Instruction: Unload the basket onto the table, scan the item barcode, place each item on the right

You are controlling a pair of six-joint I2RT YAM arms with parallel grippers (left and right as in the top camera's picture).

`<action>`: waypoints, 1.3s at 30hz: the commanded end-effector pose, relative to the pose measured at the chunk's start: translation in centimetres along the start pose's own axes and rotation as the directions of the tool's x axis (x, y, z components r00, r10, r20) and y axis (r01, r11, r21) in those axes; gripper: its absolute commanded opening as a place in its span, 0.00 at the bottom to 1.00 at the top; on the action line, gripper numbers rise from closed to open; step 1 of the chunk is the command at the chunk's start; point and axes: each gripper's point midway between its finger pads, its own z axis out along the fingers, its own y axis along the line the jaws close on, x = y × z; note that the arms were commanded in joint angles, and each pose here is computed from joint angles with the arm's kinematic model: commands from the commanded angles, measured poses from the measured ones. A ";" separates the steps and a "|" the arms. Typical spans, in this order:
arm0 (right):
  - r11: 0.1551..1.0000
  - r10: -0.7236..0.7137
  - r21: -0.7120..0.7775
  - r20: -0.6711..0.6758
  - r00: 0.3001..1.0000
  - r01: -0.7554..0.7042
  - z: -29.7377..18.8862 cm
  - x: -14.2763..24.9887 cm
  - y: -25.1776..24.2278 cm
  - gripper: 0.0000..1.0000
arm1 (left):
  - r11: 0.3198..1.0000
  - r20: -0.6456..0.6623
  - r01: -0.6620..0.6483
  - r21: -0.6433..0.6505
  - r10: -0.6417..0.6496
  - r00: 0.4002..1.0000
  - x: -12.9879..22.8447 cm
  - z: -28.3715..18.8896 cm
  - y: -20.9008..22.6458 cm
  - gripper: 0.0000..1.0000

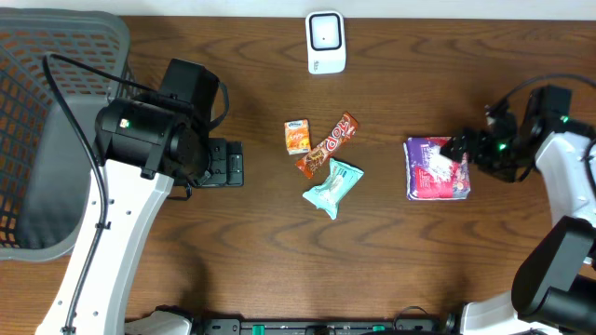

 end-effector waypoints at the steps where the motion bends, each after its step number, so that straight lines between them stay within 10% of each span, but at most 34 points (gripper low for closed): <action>1: 0.993 -0.010 -0.115 -0.027 1.000 0.007 1.9 1.7 1.1 0.97 | 1.000 -0.007 0.005 -0.009 -0.005 1.000 0.1 0.2 0.2 0.98; 7: 0.993 -0.007 -0.118 -0.046 0.999 0.002 4.3 3.9 0.4 0.75 | 1.000 -0.007 0.005 -0.009 -0.005 1.000 0.1 0.2 0.2 0.98; 18: 0.993 0.000 -0.118 -0.048 0.999 -0.006 6.1 5.6 -0.4 0.89 | 1.000 -0.007 0.005 -0.009 -0.005 1.000 0.1 0.2 0.2 0.98; 27: 0.972 0.052 -0.228 -0.036 0.998 -0.059 2.2 1.9 3.2 0.81 | 1.000 -0.007 0.005 -0.009 -0.005 1.000 0.1 0.2 0.2 0.98; 39: 0.996 0.038 0.082 0.017 0.999 -0.039 0.3 -0.5 -1.2 0.99 | 1.000 -0.007 0.005 -0.009 -0.005 1.000 0.1 0.2 0.2 0.98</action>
